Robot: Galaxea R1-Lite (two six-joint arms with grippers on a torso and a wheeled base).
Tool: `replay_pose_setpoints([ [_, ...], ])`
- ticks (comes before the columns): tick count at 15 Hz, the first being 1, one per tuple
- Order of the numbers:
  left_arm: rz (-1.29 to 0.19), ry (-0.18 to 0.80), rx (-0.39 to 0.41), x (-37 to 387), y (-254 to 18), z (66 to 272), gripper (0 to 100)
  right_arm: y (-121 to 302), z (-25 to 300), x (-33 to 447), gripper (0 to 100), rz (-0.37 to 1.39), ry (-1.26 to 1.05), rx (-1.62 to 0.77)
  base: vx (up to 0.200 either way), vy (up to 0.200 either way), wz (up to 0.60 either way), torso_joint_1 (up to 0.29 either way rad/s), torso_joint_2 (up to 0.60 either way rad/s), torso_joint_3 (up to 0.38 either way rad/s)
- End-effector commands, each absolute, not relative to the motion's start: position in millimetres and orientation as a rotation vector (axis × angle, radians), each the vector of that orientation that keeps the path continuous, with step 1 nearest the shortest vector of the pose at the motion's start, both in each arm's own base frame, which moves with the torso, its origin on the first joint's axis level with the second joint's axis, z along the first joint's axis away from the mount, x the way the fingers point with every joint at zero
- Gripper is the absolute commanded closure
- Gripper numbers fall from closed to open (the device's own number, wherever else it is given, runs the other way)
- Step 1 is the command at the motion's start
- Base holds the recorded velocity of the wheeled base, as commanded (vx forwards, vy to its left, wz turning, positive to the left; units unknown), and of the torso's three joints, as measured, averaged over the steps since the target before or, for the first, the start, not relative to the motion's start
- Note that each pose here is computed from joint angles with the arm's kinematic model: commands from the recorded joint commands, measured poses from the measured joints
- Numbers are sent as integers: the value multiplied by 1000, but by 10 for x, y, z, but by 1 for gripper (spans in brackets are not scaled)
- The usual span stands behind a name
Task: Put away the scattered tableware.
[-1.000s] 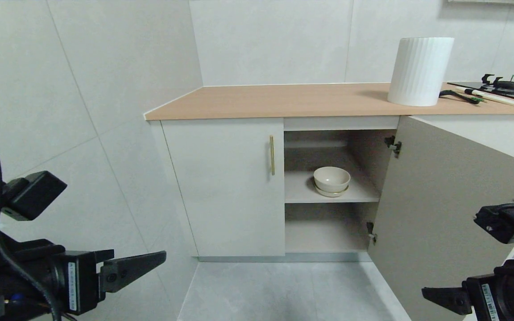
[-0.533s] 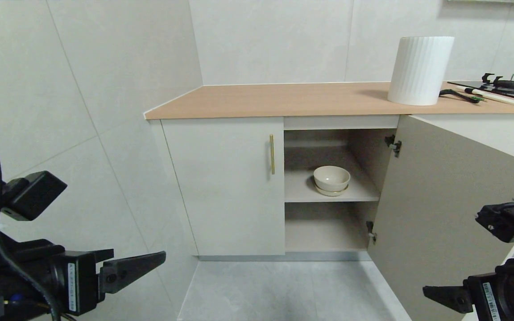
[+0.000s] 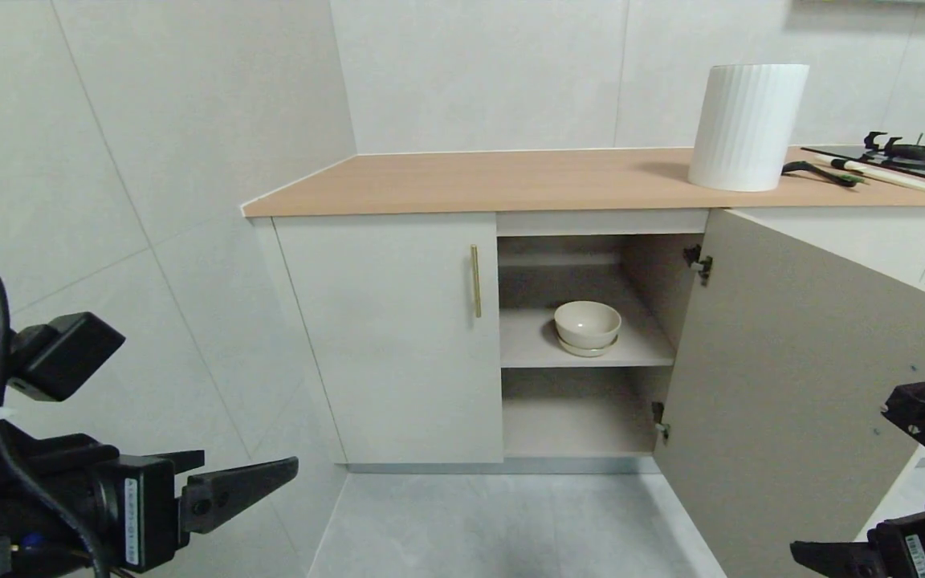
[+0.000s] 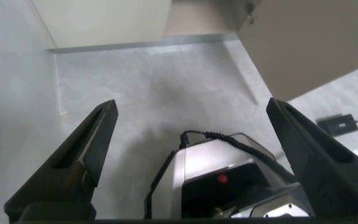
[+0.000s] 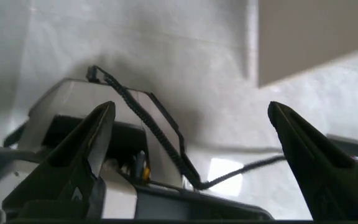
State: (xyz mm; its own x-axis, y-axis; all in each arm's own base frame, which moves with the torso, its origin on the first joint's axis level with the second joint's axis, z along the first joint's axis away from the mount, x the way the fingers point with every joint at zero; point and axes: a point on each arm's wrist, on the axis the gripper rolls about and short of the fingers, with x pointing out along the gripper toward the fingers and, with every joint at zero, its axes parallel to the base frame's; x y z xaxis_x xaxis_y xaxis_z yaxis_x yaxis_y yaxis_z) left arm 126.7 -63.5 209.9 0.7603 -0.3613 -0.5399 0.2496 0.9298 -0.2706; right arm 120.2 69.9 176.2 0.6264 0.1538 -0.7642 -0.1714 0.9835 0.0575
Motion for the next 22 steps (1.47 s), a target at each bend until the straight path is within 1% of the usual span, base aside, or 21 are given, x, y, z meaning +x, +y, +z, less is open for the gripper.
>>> replay_pose_setpoints([
  [1,-333,626,-186,1269,-636,2097,0,677,1776,1169,0,190,868,-26,0,-200,0,2,7,-2],
  [6,-332,622,-188,1268,-633,2101,0,499,1806,1258,0,85,860,-31,0,-200,0,1,5,3],
  [11,-334,621,-189,1265,-632,2103,0,137,1879,1372,0,-111,834,-32,0,0,0,0,0,0],
  [12,-334,620,-189,1262,-630,2105,0,97,1893,1382,0,-128,829,-34,0,0,0,0,0,0],
  [13,-334,620,-189,1262,-630,2105,0,-41,1952,1427,0,-193,816,-11,0,0,0,0,0,0],
  [17,-334,621,-189,1262,-630,2101,0,-316,2085,1621,0,-296,739,92,0,0,0,0,0,0],
  [19,-334,621,-189,1262,-630,2101,0,-414,2071,1775,0,-328,688,132,0,0,0,0,0,0],
  [22,-335,623,-189,1264,-632,2099,0,-477,1966,2049,0,-370,662,251,0,0,0,0,0,0],
])
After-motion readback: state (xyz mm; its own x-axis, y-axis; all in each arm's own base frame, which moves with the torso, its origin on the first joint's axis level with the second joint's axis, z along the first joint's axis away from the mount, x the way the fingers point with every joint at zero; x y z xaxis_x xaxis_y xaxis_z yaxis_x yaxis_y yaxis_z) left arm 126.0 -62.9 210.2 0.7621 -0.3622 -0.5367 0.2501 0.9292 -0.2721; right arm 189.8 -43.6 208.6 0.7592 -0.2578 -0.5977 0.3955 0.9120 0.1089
